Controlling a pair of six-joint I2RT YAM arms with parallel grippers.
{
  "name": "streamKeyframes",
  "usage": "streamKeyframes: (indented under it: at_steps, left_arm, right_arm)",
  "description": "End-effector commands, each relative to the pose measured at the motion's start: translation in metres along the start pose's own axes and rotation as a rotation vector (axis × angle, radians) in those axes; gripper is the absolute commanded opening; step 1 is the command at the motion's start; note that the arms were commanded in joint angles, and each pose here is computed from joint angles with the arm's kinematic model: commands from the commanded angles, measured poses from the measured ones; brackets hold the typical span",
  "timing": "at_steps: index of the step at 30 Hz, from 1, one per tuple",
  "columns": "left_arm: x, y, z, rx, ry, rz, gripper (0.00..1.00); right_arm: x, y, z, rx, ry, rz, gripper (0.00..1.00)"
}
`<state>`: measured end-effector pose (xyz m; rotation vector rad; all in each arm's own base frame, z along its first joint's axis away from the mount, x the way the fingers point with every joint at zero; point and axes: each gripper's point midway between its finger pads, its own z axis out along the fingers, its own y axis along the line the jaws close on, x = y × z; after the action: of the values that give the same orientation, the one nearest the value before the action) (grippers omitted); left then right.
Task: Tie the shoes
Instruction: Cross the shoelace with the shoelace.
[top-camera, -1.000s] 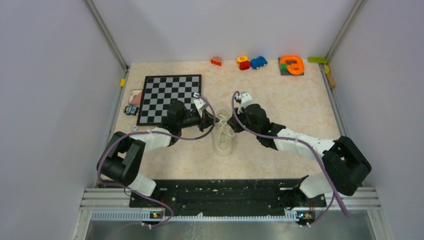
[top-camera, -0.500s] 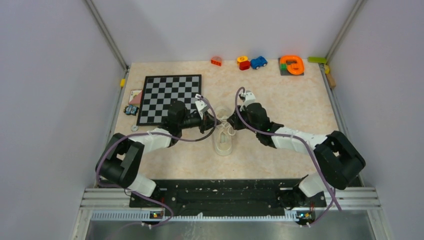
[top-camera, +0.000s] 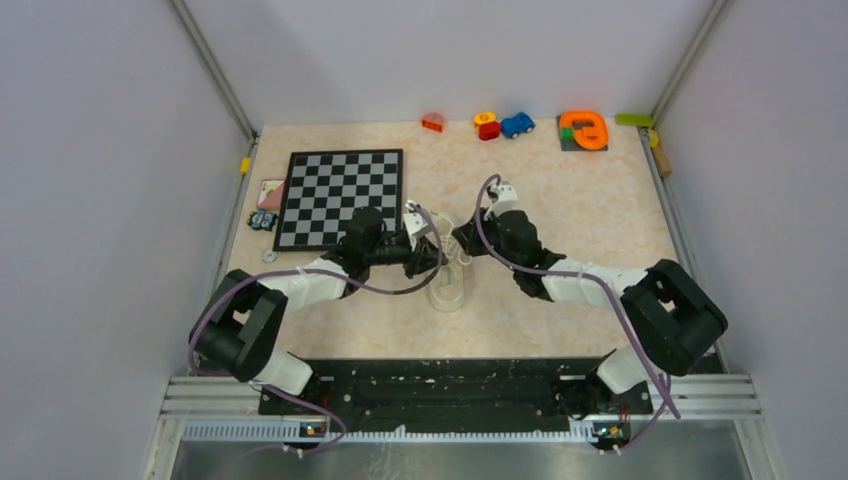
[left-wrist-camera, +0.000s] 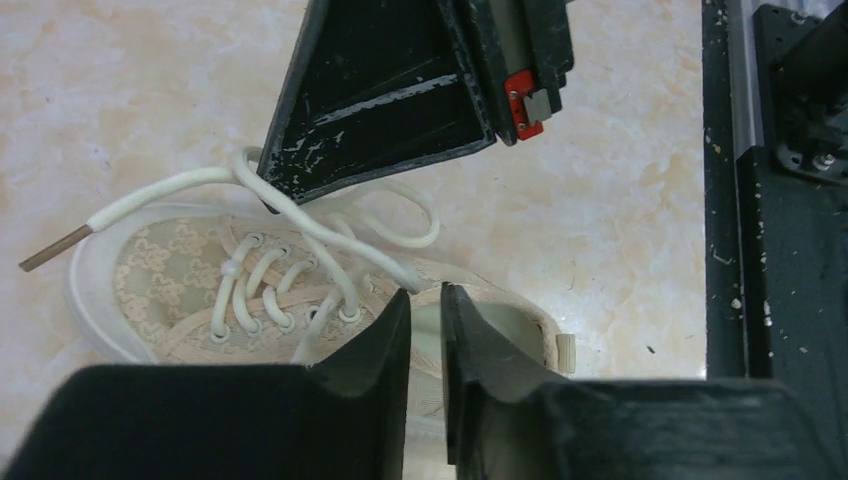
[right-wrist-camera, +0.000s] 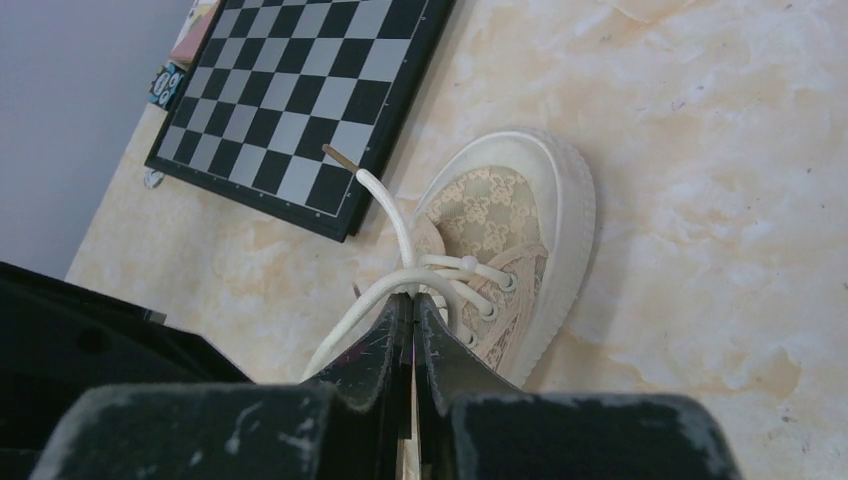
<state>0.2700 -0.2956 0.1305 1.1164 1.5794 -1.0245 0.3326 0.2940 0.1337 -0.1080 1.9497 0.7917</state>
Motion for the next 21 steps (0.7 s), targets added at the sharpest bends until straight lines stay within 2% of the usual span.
streamKeyframes:
  at_steps: [1,3,8,11,14,15,18,19,21]
  left_arm:
    - [-0.028,0.007,-0.002,-0.045,-0.052,0.059,0.29]
    - [-0.034,0.009,-0.004,-0.064,-0.073,0.053,0.46]
    - [-0.058,0.011,-0.021,-0.13,-0.161,0.027,0.5]
    - [-0.071,0.013,-0.034,-0.2,-0.208,-0.04,0.58]
    - [-0.076,0.036,-0.045,-0.372,-0.252,-0.18,0.8]
    - [-0.076,0.044,-0.047,-0.418,-0.259,-0.241,0.84]
    - [-0.073,0.071,-0.058,-0.584,-0.217,-0.436,0.91]
    - [-0.071,0.071,-0.061,-0.594,-0.189,-0.475,0.92]
    - [-0.079,0.063,-0.058,-0.54,-0.215,-0.469,0.92]
  right_arm:
    - [-0.028,0.026,-0.01,-0.123,-0.107,-0.028,0.0]
    - [-0.023,0.028,-0.013,-0.153,-0.098,-0.052,0.0]
    - [-0.016,0.029,-0.019,-0.183,-0.089,-0.09,0.0]
    - [-0.016,0.03,-0.023,-0.197,-0.101,-0.106,0.0]
    - [-0.016,0.033,-0.025,-0.221,-0.109,-0.128,0.0]
    - [-0.017,0.033,-0.026,-0.227,-0.112,-0.131,0.0]
    - [-0.016,0.034,-0.025,-0.234,-0.112,-0.139,0.0]
    - [-0.016,0.035,-0.025,-0.238,-0.109,-0.14,0.0]
    - [-0.016,0.036,-0.024,-0.24,-0.107,-0.143,0.0]
